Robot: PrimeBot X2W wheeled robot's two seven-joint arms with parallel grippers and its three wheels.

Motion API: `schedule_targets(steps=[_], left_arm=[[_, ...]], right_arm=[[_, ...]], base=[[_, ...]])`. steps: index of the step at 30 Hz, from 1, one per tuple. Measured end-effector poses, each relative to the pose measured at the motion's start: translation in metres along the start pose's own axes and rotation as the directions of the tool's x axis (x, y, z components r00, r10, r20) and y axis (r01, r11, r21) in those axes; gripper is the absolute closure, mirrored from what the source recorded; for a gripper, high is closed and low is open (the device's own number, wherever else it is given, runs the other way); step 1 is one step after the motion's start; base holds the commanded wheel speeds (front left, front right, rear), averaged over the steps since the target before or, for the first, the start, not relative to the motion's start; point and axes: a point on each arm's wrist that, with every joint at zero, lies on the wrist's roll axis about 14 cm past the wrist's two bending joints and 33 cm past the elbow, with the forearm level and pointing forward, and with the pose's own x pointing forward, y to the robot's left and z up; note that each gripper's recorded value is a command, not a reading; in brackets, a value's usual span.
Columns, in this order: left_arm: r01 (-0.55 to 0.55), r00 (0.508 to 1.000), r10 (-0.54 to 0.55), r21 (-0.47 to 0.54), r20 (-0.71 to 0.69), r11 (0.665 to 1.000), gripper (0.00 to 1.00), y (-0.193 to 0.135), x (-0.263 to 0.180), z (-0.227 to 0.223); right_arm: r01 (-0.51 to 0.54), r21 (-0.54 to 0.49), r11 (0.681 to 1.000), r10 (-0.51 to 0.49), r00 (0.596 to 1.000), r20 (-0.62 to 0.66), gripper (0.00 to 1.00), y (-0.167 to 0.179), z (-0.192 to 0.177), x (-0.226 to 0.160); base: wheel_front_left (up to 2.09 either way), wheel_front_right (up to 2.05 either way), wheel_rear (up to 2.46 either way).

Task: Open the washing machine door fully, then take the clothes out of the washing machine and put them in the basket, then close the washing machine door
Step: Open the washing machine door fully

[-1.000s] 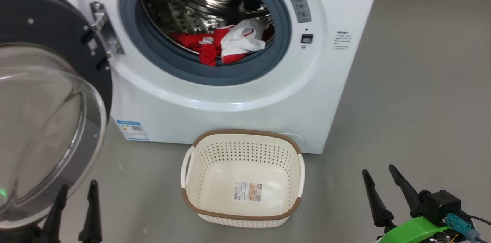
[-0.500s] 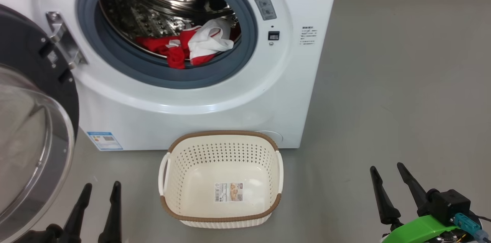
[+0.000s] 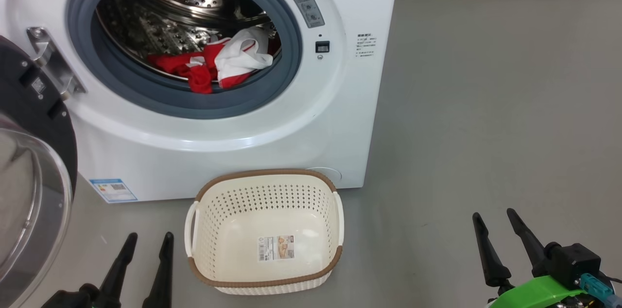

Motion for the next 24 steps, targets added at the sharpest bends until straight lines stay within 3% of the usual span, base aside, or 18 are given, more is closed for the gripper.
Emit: schedule_targets(steps=[24], left_arm=[[0.032, 0.999, -0.032, 0.016, -0.009, 0.999, 0.00, -0.0067, 0.0016, -0.0012]], right_arm=[[0.028, 0.012, 1.000, -0.028, 1.000, 0.001, 0.00, -0.0062, -0.0012, -0.0047]], base=[[0.00, 0.00, 0.00]])
